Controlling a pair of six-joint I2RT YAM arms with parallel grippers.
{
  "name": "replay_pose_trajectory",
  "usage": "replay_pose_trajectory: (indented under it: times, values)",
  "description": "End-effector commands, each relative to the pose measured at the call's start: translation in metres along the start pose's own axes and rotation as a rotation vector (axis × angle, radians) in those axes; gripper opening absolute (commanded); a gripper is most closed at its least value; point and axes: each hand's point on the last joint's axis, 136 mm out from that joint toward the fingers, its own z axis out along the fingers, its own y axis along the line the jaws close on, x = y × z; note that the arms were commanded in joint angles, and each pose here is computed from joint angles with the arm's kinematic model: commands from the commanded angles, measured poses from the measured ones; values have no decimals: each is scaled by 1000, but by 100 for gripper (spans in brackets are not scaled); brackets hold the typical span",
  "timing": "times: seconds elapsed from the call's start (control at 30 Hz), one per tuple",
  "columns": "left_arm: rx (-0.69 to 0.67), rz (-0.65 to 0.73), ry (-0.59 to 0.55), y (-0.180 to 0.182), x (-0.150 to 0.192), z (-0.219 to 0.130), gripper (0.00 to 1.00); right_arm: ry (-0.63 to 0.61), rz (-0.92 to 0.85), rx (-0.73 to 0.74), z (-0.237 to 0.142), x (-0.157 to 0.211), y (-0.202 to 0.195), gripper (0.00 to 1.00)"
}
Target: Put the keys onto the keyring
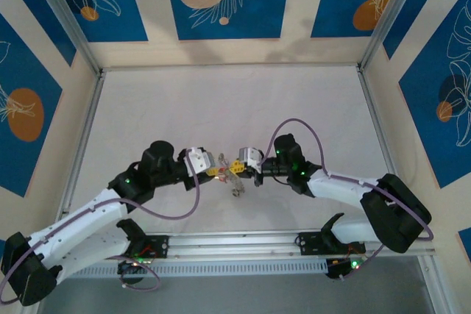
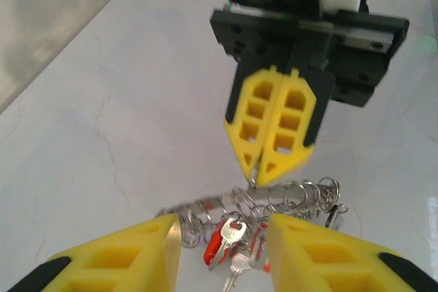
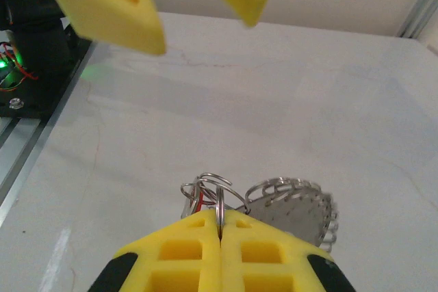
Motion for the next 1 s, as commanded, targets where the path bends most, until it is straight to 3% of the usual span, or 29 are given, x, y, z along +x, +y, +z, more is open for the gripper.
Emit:
replay_pose_trajectory:
  times: [0.0, 0.17, 0.37, 0.97]
  values:
    - [40, -61, 11, -13, 15, 2, 40, -86, -50, 1, -7, -22, -2, 0]
    - [48, -66, -12, -15, 22, 13, 49, -106, -40, -13, -10, -28, -3, 0]
    - [22, 7, 6, -5, 20, 22, 50, -115, -44, -40, -10, -30, 1, 0]
    - [21, 72, -31, 1, 10, 36, 40, -145, -64, -98, -12, -33, 12, 0]
